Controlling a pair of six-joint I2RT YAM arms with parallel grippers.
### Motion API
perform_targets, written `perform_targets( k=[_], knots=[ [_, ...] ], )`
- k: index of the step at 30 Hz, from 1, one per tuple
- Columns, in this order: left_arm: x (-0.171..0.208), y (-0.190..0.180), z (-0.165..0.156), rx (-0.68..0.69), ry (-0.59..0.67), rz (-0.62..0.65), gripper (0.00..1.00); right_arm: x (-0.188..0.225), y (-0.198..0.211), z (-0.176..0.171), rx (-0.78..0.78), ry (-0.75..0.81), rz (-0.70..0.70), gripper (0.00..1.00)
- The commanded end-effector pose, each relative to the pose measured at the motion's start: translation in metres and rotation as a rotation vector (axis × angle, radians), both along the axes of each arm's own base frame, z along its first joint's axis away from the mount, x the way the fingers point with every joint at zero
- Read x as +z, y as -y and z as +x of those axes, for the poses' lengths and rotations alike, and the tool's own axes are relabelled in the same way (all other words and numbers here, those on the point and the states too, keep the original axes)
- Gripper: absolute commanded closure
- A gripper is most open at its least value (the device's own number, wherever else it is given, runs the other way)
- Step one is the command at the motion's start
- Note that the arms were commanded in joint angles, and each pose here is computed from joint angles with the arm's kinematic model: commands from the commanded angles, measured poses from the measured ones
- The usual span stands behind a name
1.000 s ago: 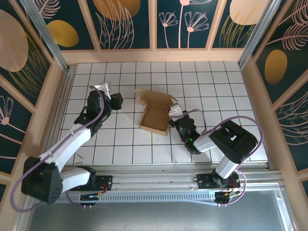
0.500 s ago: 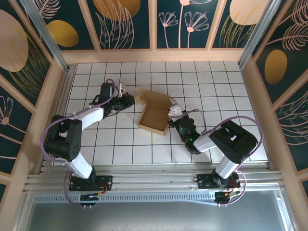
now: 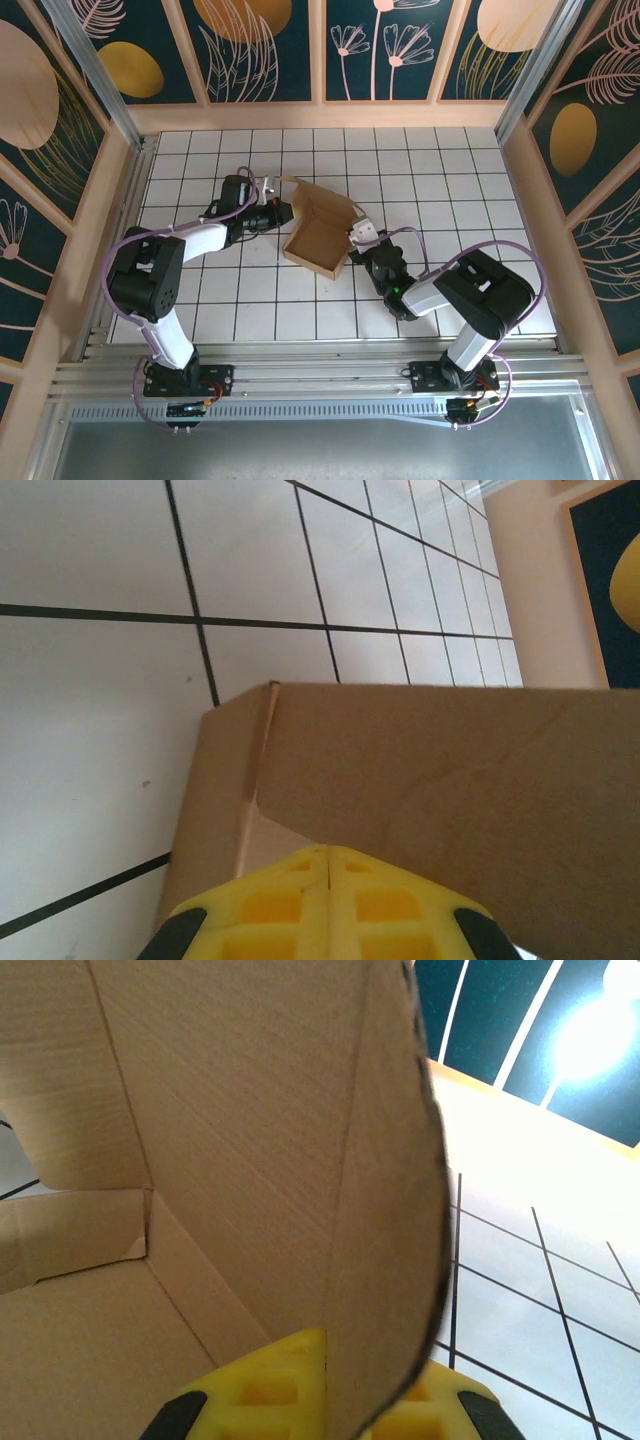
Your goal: Fold the paper box
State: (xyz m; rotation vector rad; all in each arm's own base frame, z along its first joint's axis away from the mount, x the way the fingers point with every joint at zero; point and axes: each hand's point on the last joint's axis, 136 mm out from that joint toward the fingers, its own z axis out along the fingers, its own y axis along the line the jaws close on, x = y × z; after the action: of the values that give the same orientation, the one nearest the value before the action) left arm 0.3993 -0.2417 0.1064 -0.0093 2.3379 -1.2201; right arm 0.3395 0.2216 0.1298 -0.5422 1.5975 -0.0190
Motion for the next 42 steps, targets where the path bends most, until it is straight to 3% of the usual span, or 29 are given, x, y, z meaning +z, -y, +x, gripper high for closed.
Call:
perform_targets(
  k=[1, 3, 5, 10, 14, 18, 25, 28, 31, 34, 35, 38, 42],
  knots=[
    [0.003, 0.002, 0.001, -0.007, 0.045, 0.006, 1.00, -0.003, -0.005, 0.001, 0.012, -0.017, 0.007, 0.96],
    [0.002, -0.004, -0.002, 0.012, 0.057, 0.029, 1.00, -0.007, -0.008, 0.000, 0.027, -0.039, 0.018, 0.74],
    [0.003, -0.008, -0.005, 0.027, 0.069, 0.048, 1.00, -0.010, -0.007, -0.002, 0.029, -0.060, 0.034, 0.63],
    [-0.010, -0.017, -0.005, 0.050, 0.059, 0.117, 1.00, -0.008, -0.002, -0.008, 0.031, -0.073, 0.085, 0.58],
    [-0.009, -0.017, -0.004, 0.047, 0.065, 0.122, 1.00, 0.001, 0.001, -0.012, 0.028, -0.086, 0.140, 0.37],
    [0.001, -0.027, -0.008, 0.082, 0.115, 0.155, 1.00, 0.012, 0.002, -0.024, 0.070, -0.114, 0.195, 0.26],
    [0.036, -0.052, -0.014, 0.177, 0.235, 0.195, 1.00, 0.035, 0.012, -0.055, 0.139, -0.142, 0.312, 0.21],
    [0.044, -0.080, -0.003, 0.304, 0.197, 0.181, 1.00, 0.051, 0.020, -0.073, 0.171, -0.180, 0.428, 0.22],
    [0.037, -0.092, 0.020, 0.336, 0.135, 0.201, 1.00, 0.061, 0.042, -0.076, 0.074, -0.264, 0.599, 0.36],
    [0.040, -0.067, 0.045, 0.216, 0.123, 0.160, 1.00, 0.055, 0.063, -0.062, -0.029, -0.425, 0.778, 0.68],
    [0.037, -0.058, 0.051, 0.177, 0.107, 0.137, 1.00, 0.052, 0.066, -0.056, -0.037, -0.511, 0.838, 0.73],
    [0.027, -0.043, 0.067, 0.109, 0.081, 0.113, 1.00, 0.042, 0.061, -0.041, -0.021, -0.746, 0.948, 0.83],
    [0.018, -0.026, 0.069, 0.010, 0.052, 0.059, 1.00, 0.027, 0.044, -0.029, -0.010, -0.911, 0.965, 0.86]
  ],
)
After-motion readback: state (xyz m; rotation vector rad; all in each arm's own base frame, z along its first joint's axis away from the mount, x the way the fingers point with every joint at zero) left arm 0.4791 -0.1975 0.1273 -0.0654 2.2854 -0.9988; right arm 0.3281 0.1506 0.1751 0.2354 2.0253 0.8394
